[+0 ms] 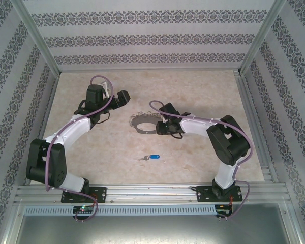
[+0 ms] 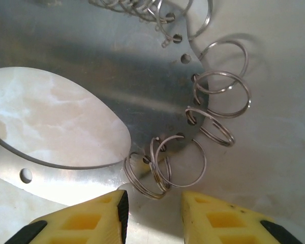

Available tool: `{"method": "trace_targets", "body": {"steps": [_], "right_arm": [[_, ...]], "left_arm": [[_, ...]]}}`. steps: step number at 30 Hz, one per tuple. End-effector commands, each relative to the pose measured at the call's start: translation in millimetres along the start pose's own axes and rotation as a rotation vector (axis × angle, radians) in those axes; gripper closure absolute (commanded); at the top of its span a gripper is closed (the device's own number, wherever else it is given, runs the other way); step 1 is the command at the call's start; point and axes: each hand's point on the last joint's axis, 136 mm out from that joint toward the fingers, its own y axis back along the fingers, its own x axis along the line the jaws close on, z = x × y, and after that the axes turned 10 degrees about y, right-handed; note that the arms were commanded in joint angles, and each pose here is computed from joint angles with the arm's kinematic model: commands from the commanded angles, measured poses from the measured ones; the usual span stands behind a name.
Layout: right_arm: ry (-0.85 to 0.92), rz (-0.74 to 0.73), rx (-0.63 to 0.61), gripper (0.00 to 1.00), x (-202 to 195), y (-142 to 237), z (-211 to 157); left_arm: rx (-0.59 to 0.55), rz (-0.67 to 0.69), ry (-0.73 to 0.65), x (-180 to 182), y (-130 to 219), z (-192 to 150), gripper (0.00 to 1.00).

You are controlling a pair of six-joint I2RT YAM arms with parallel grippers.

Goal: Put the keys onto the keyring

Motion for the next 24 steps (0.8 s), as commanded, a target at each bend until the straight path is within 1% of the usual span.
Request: {"method": "trace_targets", "body": {"steps": [1,14,24], "right_arm": [[0.005,0.016,-0.015,0.66,4,-3,12],[0.015,-0.002,-0.025,0.67,0,0,24],[0.064,-0.038,-0.001,0.68,-4,-5,26]], "left_arm": [[-0.003,-0.034,0.003,-14,1,3,0.0],[-0.002,-0.05,0.006,-17,1,3,0.0],[-0.002,-0.066,0.005,-21,2,4,0.0]]}}
